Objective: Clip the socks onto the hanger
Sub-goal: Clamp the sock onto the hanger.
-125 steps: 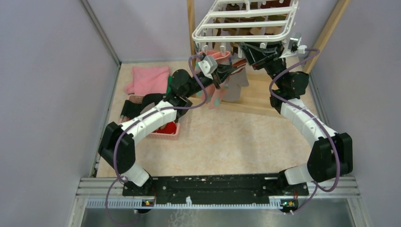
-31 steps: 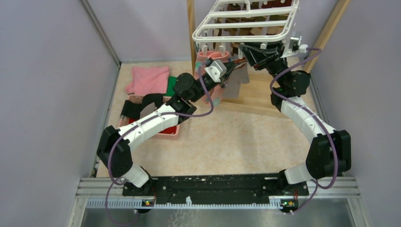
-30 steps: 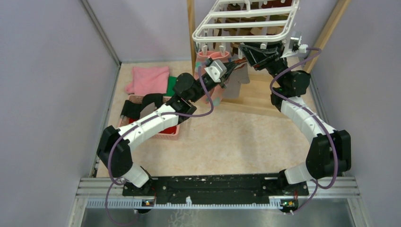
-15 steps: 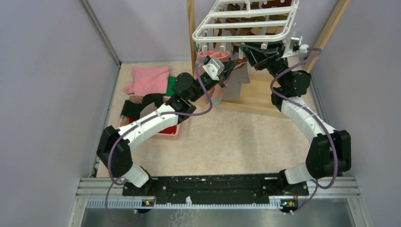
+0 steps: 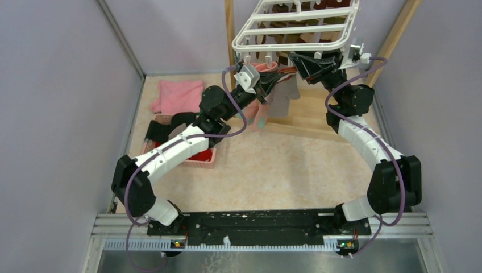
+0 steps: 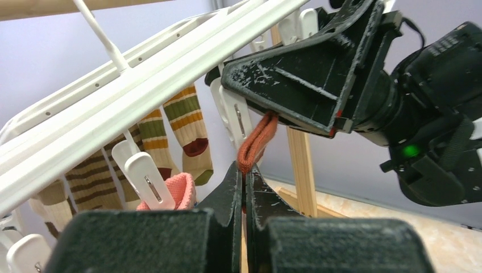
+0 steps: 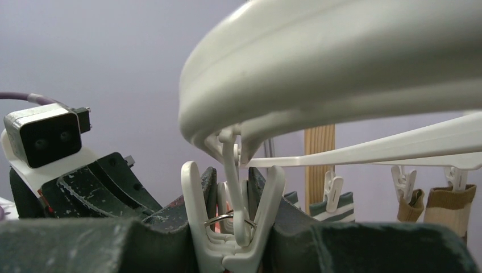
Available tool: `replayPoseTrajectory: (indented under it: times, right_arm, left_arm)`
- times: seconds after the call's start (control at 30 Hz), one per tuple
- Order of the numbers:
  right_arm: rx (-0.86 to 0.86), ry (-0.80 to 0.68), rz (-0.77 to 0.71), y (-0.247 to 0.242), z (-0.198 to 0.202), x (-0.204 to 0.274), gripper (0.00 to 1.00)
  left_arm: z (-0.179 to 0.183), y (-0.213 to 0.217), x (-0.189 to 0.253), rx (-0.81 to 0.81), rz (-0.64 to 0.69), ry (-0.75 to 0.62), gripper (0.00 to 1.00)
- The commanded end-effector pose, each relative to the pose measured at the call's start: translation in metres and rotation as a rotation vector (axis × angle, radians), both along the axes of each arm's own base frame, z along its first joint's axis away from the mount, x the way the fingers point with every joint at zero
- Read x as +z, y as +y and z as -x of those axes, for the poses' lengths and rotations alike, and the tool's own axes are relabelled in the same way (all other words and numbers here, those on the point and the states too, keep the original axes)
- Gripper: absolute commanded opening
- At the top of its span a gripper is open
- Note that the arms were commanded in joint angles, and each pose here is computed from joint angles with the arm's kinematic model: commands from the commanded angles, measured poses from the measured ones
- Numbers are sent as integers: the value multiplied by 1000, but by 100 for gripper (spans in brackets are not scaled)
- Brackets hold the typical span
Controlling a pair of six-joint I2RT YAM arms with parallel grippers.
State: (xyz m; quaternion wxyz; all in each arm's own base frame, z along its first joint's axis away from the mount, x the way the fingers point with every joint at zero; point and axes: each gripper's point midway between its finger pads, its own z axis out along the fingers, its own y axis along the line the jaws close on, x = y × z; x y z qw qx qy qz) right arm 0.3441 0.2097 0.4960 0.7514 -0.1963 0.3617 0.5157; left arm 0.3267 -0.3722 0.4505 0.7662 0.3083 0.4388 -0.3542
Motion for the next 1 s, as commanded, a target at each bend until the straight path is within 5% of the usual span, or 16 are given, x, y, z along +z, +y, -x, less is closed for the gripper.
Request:
replayPoseTrajectory:
  times: [0.0,0.27,0.47,0.97]
  right_arm:
    - [1,-67,-4,-4,7,19,1]
    - [5,-73,2,-4,9,19,1]
    - [-10,-63,8,-5,5,16,1]
    - [2,-77,8,-5,8,16,1]
  left_arm:
    - [24,10,35,-77,70,-53,0]
    - [10,19,32,-46,111,-6,0]
    - [27,28,34,-78,128,-117,0]
    - [7,16,-3,-10,-49,-170,0]
